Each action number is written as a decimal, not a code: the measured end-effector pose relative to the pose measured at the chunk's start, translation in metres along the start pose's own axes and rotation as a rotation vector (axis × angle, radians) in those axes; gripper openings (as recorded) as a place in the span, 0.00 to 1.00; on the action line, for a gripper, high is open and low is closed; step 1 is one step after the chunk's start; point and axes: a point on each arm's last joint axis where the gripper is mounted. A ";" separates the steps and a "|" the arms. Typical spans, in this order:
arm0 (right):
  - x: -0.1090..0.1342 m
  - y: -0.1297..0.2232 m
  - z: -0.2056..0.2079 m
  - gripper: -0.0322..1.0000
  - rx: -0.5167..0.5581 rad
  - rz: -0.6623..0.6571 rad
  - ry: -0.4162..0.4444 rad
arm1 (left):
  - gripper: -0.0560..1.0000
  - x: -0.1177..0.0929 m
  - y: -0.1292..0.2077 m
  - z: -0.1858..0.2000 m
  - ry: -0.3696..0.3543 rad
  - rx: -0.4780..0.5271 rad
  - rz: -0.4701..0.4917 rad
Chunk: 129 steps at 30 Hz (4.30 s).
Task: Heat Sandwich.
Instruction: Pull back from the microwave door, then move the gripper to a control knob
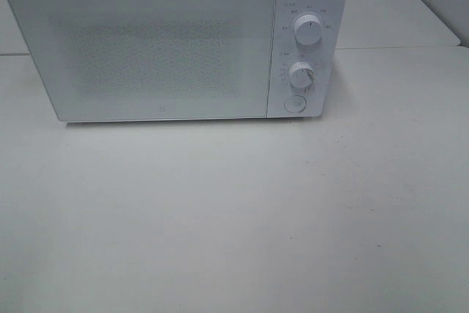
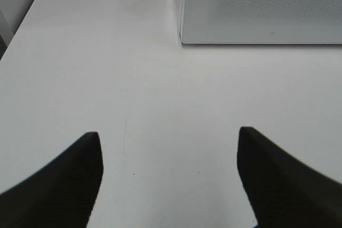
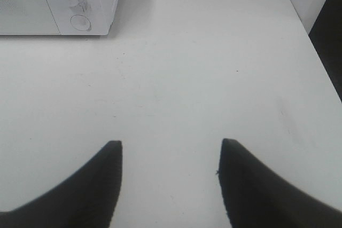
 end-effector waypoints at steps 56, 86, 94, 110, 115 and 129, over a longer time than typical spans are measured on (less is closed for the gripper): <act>0.095 -0.073 -0.187 0.67 -0.298 0.110 -0.415 | 0.67 0.000 0.000 0.000 0.000 0.000 0.000; 0.158 -0.031 -0.264 0.67 -0.317 0.187 -0.204 | 0.67 0.000 0.000 0.000 0.000 0.000 0.000; 0.164 -0.029 -0.283 0.67 -0.345 0.147 -0.143 | 0.67 0.000 0.000 0.000 0.000 0.000 0.000; 0.172 -0.014 -0.307 0.67 -0.319 0.133 -0.120 | 0.67 0.000 0.000 0.000 0.000 0.000 0.000; 0.174 -0.006 -0.313 0.67 -0.339 0.154 -0.137 | 0.67 0.000 0.000 0.000 0.000 0.000 0.000; 0.176 0.004 -0.329 0.67 -0.323 0.146 -0.094 | 0.67 0.000 0.000 0.000 0.000 0.000 0.000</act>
Point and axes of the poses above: a point on each arm's last joint axis where the gripper is mounted, z pointing back along that axis away from the gripper, x along the wrist's bending axis when the last joint is at zero, y = z × x, and after that the axes turned 5 degrees about -z, right-handed
